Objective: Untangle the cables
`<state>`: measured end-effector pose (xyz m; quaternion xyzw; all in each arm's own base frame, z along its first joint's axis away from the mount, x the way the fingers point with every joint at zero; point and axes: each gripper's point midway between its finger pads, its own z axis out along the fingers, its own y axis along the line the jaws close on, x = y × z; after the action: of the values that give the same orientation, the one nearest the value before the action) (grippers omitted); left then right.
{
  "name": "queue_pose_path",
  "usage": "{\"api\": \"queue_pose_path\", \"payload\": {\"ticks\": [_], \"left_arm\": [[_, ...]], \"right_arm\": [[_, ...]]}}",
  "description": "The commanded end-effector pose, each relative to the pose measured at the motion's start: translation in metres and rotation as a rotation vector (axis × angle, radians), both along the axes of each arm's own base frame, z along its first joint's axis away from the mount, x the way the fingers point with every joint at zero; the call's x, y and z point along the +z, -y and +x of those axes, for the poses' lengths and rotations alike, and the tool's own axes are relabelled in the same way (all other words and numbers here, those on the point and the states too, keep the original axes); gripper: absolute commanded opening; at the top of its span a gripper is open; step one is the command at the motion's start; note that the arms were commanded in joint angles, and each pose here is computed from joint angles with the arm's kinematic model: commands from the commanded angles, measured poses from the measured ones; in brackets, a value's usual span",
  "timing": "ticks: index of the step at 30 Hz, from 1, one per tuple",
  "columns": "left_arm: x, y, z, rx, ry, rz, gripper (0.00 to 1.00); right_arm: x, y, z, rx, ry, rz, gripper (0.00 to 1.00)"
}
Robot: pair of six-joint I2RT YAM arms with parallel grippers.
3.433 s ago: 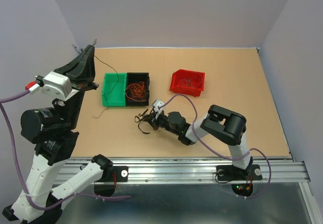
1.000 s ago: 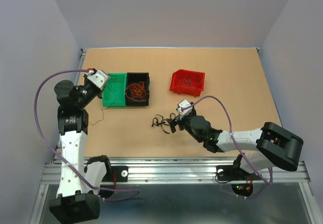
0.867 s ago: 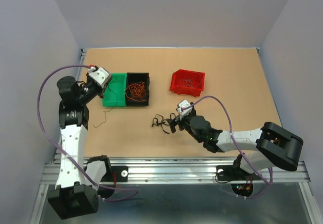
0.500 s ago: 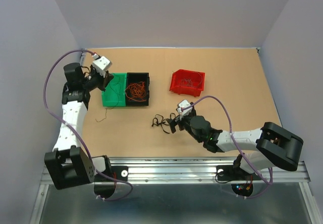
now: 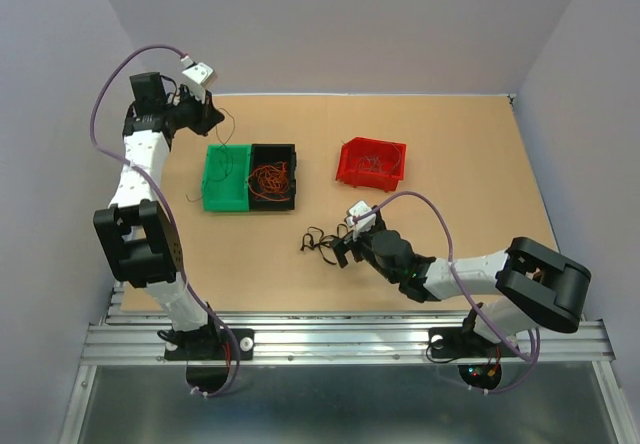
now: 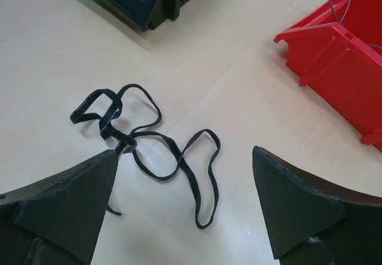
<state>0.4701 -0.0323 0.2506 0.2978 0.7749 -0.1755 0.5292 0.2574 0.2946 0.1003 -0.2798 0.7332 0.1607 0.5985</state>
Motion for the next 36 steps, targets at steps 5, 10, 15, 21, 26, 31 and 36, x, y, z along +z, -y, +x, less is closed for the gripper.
{"api": "queue_pose_path", "payload": {"ticks": [5,10,15,21,26,31,36], "left_arm": [[0.003,0.003,0.033,0.010,-0.039,-0.116,0.00],[-0.005,0.006,0.047,0.048,-0.106,-0.208,0.00],[-0.013,0.013,0.030,0.064,-0.190,-0.274,0.00],[0.014,0.011,0.013,0.116,-0.088,-0.280,0.00],[0.039,0.010,0.032,0.135,-0.026,-0.344,0.00],[0.040,0.003,0.061,0.181,0.046,-0.395,0.00],[0.015,0.003,0.066,0.163,0.067,-0.391,0.00]], "right_arm": [[0.029,-0.018,0.006,0.020,0.040,0.077,0.99],[0.030,-0.019,0.005,0.023,0.040,0.081,0.99],[0.030,-0.017,0.004,0.023,0.040,0.084,0.99],[0.029,-0.018,0.003,0.032,0.037,0.081,0.99],[0.028,-0.022,0.005,0.037,0.035,0.079,0.99],[0.026,-0.027,0.004,0.054,0.027,0.077,0.99],[0.027,-0.025,0.004,0.052,0.031,0.077,0.99]]}}
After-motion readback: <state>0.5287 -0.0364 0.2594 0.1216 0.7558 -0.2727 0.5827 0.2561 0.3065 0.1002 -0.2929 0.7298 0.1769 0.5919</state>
